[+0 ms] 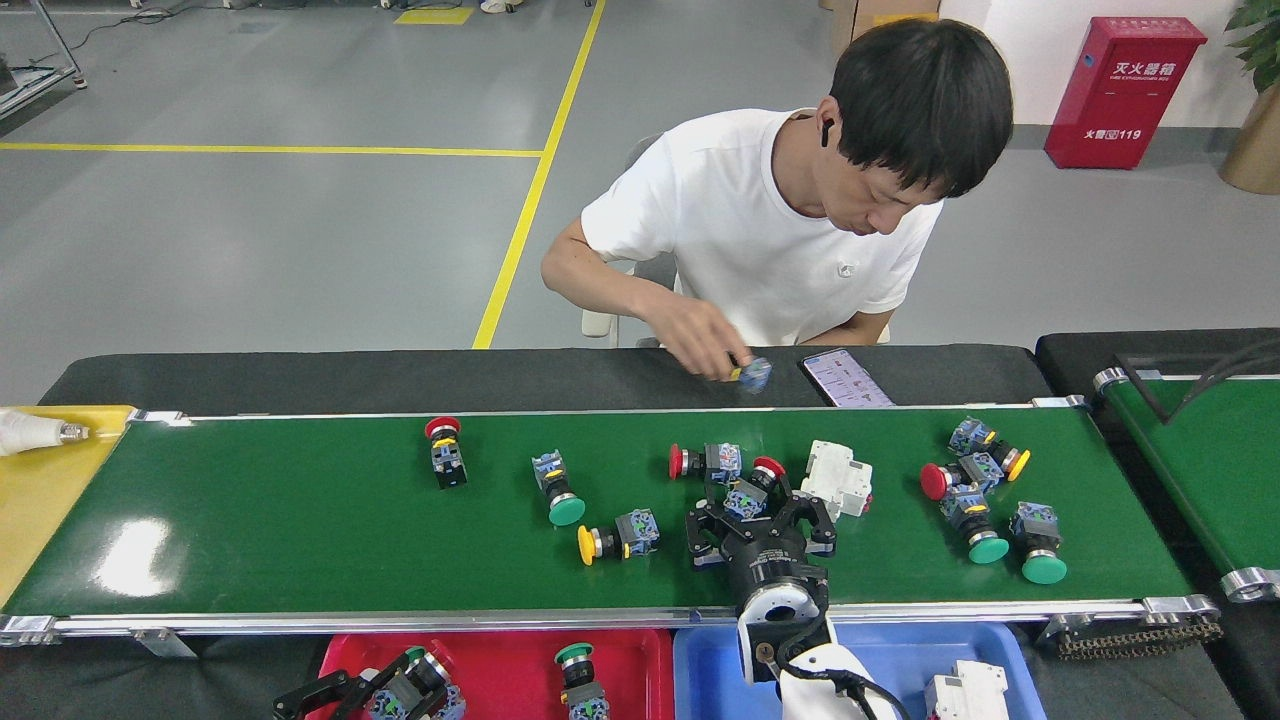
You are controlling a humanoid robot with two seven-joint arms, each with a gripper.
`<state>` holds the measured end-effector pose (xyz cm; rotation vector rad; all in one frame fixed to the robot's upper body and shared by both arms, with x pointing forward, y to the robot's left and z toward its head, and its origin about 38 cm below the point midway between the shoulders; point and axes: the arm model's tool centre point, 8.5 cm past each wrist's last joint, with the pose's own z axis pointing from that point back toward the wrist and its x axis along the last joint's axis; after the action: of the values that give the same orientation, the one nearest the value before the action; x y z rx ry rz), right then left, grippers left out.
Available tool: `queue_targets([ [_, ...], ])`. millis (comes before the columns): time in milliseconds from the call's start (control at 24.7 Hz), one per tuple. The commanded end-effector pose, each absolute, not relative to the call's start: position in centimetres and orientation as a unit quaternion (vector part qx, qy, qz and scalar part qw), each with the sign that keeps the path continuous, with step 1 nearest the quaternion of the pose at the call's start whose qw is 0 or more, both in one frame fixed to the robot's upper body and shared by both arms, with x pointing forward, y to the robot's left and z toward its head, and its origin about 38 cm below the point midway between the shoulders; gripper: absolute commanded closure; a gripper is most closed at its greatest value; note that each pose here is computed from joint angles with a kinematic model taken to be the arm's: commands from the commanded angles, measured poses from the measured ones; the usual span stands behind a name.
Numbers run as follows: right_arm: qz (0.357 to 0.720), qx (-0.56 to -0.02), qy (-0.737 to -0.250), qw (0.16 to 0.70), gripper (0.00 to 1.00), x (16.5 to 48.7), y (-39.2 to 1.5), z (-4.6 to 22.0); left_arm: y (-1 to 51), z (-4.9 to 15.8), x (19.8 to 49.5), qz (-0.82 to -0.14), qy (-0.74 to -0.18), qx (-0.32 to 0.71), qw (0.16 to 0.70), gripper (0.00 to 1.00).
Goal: Pick switch part from conveyor to tray
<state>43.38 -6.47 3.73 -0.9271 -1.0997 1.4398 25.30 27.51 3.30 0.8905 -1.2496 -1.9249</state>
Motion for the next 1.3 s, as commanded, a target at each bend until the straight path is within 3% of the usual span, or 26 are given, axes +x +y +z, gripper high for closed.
queue_targets([
  [0,0.608,-0.383,-0.477,0.505,0.79,43.9,-6.4,4.5,28.6,4.2,25.8,-0.708,-0.48,0.375,0.358,0.0],
  [243,0.607,-0.353,-0.524,0.481,0.85,43.5,-5.6,6.0,32.9,3.9,24.5,-0.637,-0.438,0.419,0.477,0.0],
  [405,0.609,-0.316,-0.578,0.443,0.86,40.9,-8.4,7.8,35.2,4.0,23.9,-0.615,-0.425,0.428,0.508,0.0],
  [526,0.618,-0.251,-0.641,0.38,0.86,37.5,-9.1,9.4,35.6,4.4,25.7,-0.602,-0.417,0.445,0.515,0.0],
  [607,0.63,-0.203,-0.675,0.327,0.84,34.8,-8.5,9.9,36.5,4.5,29.4,-0.593,-0.402,0.456,0.528,0.0],
  [729,0.648,-0.145,-0.694,0.279,0.74,31.0,-7.3,9.2,37.1,4.8,36.1,-0.599,-0.386,0.464,0.527,0.0],
  [769,0.657,-0.125,-0.692,0.27,0.66,29.9,-6.9,8.5,37.3,4.8,37.9,-0.6,-0.384,0.461,0.53,0.0],
  [810,0.665,-0.11,-0.691,0.261,0.48,29.1,-6.5,8.2,37.5,5.1,39.4,-0.599,-0.384,0.46,0.532,0.0],
  [850,0.677,-0.085,-0.687,0.251,0.11,28.0,-5.0,7.8,38.3,5.5,41.1,-0.598,-0.38,0.459,0.536,0.0],
  [891,0.693,-0.068,-0.674,0.245,0.04,27.3,-4.0,7.3,39.5,6.1,42.2,-0.594,-0.372,0.465,0.541,0.0],
  [1134,0.695,-0.06,-0.673,0.248,0.04,27.6,-2.7,7.5,40.0,6.9,46.3,-0.602,-0.359,0.455,0.548,0.0],
  [1255,0.671,-0.109,-0.669,0.301,0.04,30.2,-3.9,8.5,39.6,7.1,47.3,-0.603,-0.364,0.449,0.551,0.0],
])
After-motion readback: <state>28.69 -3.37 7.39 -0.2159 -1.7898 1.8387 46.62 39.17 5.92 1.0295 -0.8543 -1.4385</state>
